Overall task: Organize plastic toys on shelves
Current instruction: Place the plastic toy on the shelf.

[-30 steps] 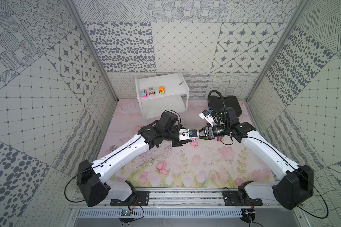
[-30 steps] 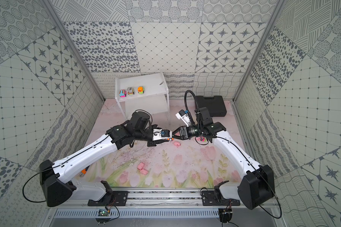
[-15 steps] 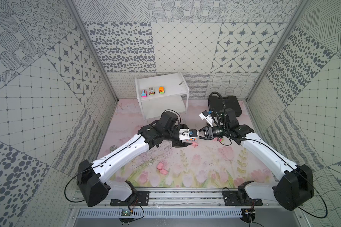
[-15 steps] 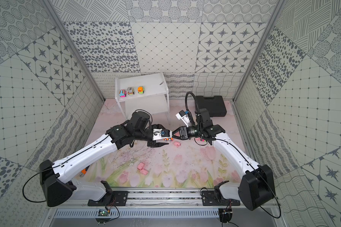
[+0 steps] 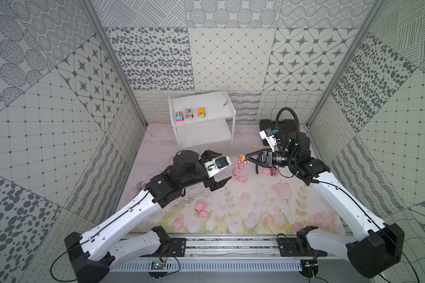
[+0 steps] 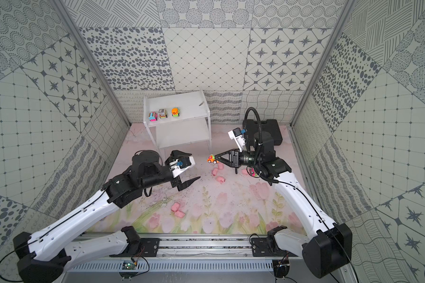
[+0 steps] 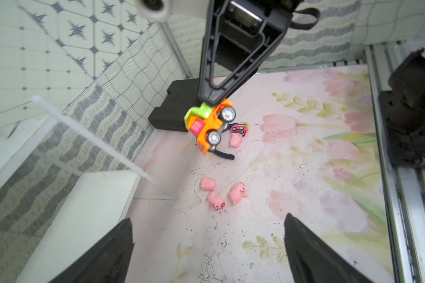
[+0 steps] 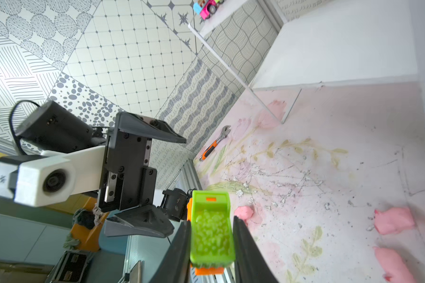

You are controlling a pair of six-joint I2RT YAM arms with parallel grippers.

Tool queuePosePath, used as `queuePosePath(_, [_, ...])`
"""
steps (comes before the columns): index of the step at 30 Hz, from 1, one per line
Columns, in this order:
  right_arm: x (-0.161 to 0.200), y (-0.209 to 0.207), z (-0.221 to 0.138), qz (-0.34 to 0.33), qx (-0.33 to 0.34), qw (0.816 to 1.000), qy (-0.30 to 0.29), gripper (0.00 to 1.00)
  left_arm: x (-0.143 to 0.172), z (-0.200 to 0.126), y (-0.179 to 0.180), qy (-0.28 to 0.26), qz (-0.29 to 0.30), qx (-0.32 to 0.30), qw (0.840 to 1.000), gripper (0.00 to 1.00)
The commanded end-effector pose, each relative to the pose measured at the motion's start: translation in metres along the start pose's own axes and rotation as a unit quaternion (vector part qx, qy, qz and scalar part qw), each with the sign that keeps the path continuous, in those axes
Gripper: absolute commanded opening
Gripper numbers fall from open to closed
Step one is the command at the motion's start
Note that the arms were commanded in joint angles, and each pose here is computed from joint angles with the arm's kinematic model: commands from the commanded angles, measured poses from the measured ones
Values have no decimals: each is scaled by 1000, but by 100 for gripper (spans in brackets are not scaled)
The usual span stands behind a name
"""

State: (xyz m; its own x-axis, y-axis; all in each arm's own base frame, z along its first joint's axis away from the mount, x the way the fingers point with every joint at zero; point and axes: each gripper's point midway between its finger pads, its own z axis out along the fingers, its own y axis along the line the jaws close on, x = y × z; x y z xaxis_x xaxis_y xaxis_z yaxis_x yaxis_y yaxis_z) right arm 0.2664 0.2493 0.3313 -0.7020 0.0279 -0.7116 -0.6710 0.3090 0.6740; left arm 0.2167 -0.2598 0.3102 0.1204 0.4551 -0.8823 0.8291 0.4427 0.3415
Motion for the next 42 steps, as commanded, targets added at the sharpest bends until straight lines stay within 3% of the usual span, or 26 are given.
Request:
queuePosePath(1, [-63, 26, -7, -72, 3, 993, -97, 30, 41, -33, 48, -49, -287, -192, 937, 99])
queuePosePath(6, [-112, 43, 10, -127, 18, 982, -138, 31, 111, -23, 27, -26, -413, -207, 886, 98])
queuePosePath(9, [-134, 48, 26, -150, 32, 976, -157, 31, 130, -15, 22, -13, -439, -212, 873, 98])
queuePosePath(16, [-168, 37, 69, -167, 116, 962, -181, 31, 139, -5, 22, 12, -420, -218, 881, 99])
queuePosePath(24, [-189, 7, 105, -175, 216, 941, -195, 31, 141, -12, 26, 3, -396, -232, 889, 99])
queuePosePath(28, [-198, -2, 114, -196, 270, 920, -204, 32, 142, -15, 26, -8, -394, -235, 888, 99])
queuePosePath(42, [-208, -33, 157, -240, 347, 889, -178, 34, 145, -32, 29, -35, -381, -255, 888, 99])
